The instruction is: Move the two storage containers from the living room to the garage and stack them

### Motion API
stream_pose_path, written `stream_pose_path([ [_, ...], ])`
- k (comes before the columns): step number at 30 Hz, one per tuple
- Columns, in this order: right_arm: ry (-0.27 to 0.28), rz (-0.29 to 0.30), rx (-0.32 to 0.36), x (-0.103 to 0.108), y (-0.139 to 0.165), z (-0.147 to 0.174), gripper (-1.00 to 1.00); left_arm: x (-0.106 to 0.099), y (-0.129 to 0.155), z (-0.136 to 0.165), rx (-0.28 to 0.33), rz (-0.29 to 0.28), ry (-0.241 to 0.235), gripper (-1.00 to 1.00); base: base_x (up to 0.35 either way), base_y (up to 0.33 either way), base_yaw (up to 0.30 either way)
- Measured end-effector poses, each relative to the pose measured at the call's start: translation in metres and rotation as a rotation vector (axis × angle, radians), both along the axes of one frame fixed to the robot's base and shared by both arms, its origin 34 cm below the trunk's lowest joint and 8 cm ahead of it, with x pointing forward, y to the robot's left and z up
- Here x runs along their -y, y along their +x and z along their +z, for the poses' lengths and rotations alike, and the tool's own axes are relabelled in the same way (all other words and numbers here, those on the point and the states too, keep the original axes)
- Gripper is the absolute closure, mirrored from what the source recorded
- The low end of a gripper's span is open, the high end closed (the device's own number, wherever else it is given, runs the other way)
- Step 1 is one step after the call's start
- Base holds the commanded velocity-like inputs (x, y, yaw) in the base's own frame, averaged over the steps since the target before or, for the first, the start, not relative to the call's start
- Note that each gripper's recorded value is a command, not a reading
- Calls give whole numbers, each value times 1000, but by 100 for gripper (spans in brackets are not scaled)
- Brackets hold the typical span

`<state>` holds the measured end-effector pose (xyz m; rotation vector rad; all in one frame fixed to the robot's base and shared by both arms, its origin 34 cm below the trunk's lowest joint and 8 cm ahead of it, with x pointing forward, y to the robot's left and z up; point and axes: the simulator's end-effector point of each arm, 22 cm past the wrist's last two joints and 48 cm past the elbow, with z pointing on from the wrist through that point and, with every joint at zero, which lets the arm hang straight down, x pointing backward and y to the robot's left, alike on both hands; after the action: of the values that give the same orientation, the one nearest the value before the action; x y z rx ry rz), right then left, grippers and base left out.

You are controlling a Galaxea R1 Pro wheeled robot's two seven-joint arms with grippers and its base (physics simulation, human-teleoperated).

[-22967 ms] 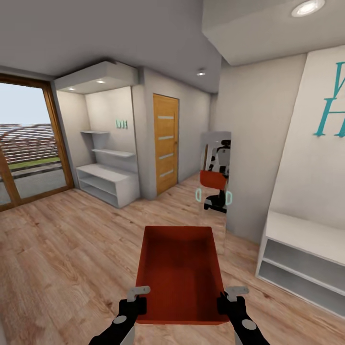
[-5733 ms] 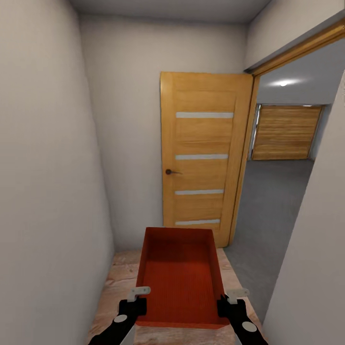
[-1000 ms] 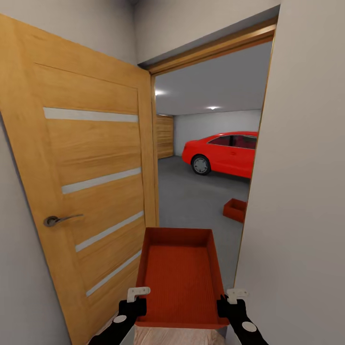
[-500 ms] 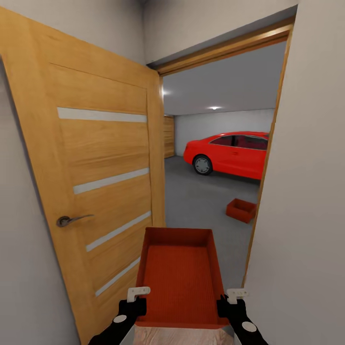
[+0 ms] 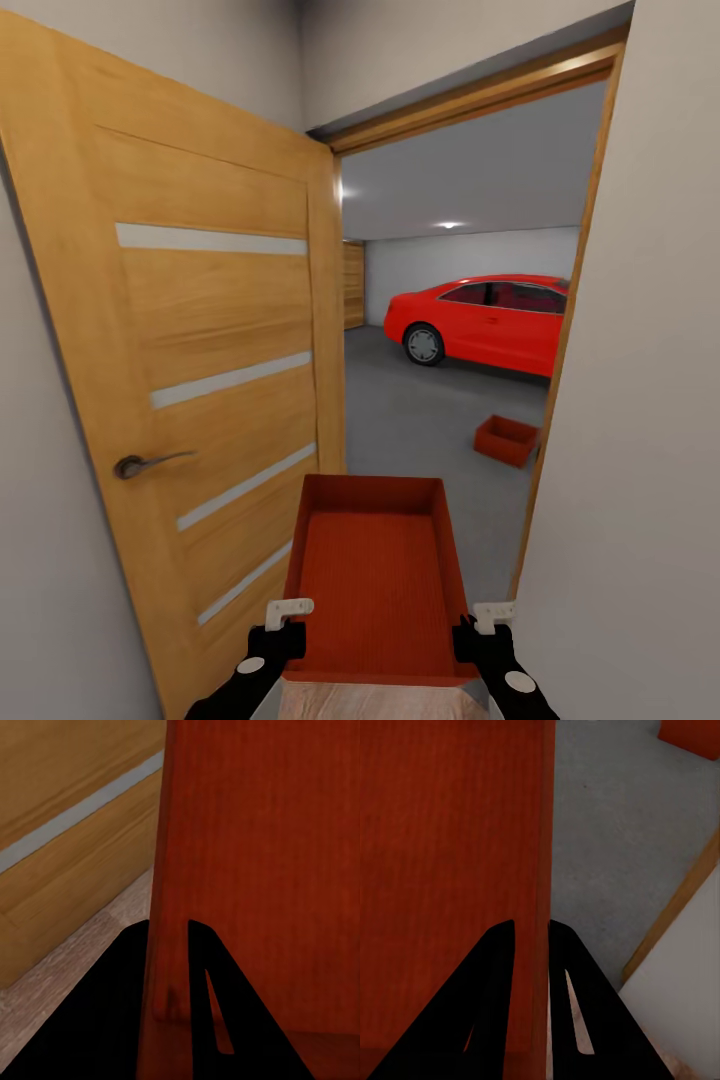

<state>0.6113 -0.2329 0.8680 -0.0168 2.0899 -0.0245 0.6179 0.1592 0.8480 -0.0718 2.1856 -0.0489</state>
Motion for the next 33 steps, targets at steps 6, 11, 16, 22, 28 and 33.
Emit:
stream_pose_path([
  [6, 0, 0, 0, 0, 0, 0, 100, 0, 0, 0, 0, 0, 0, 100, 322, 0, 0],
  [11, 0, 1, -1, 1, 0, -1, 100, 1, 0, -1, -1, 1, 1, 100, 113, 0, 0],
  [16, 0, 1, -1, 1, 0, -1, 100, 1, 0, 0, -1, 1, 1, 100, 9, 0, 0],
  [22, 0, 1, -1, 1, 0, 0, 100, 1, 0, 0, -1, 1, 1, 100, 1, 0, -109],
  [28, -1, 2, 1, 1, 1, 1, 100, 1, 0, 1, 1, 1, 1, 100, 0, 0, -237],
  [33, -1, 2, 3, 1, 1, 2, 100, 1, 0, 2, 3, 1, 1, 100, 0, 0, -245],
])
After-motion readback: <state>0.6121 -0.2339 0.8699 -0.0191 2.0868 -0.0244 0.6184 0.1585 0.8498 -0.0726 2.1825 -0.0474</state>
